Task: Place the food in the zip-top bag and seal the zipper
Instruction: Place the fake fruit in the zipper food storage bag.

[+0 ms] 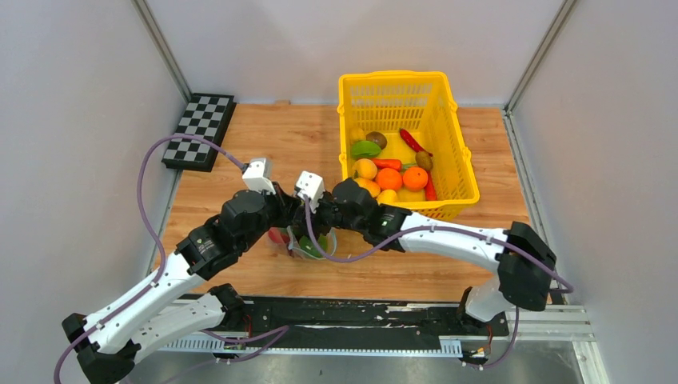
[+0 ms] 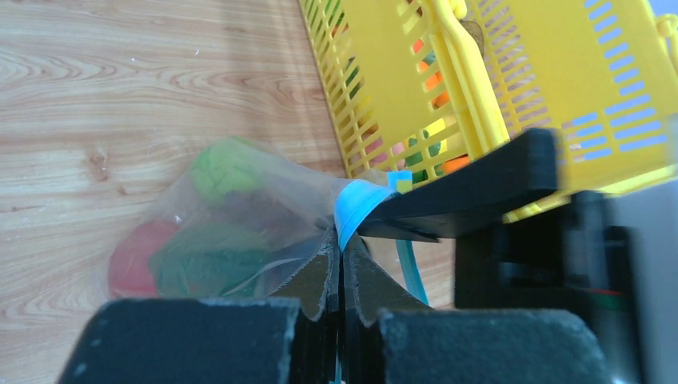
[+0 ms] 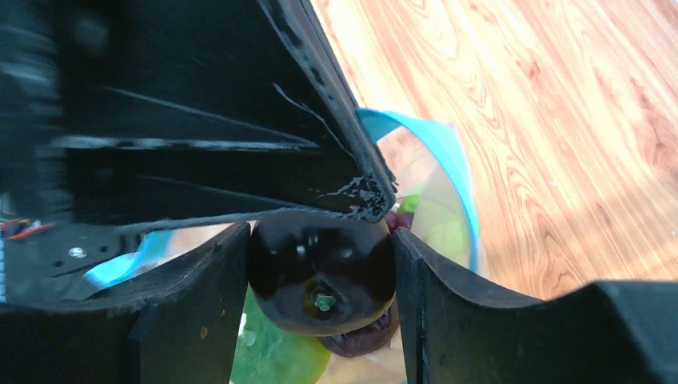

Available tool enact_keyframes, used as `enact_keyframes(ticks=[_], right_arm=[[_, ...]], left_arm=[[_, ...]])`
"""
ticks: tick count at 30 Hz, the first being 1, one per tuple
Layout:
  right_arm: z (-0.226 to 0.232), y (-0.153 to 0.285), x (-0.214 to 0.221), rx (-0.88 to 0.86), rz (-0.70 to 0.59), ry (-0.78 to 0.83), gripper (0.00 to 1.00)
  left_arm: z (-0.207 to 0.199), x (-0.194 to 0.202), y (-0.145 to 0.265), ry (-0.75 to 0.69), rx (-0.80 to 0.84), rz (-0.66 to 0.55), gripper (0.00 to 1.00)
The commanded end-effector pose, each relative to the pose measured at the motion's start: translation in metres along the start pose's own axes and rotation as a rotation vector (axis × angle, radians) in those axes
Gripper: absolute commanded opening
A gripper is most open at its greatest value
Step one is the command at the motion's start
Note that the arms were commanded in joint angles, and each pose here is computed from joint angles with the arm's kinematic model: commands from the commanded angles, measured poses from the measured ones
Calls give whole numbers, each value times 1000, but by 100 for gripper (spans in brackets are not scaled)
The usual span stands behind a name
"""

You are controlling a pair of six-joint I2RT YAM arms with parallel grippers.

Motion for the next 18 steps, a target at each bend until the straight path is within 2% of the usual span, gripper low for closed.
enact_keyframes(ticks=[1, 4, 10, 14, 18], right_arm=[[-13, -20, 3, 147, -1, 75, 40], [-17, -23, 5, 201, -49, 104, 44], [-17, -20, -4, 198, -90, 92, 66], [-20, -5, -13, 227, -79, 75, 75], [-19, 11, -22, 206, -84, 78, 77]], left_arm=[[-5, -7, 4, 35, 26, -40, 3], [-4, -8, 5, 37, 23, -50, 3], [-3, -9, 6, 33, 10, -54, 3], [0, -9, 7, 33, -5, -61, 3], [1, -8, 6, 35, -12, -64, 3]])
Point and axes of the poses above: each gripper's point midway between its finger pads, its own y axis back along the fingers, its own z axis along the line the jaws close on, x = y × z, the point moved 9 cm from there along y, back along the fingers, and after that the axes turned 13 degrees about y, right-handed, at the moved point
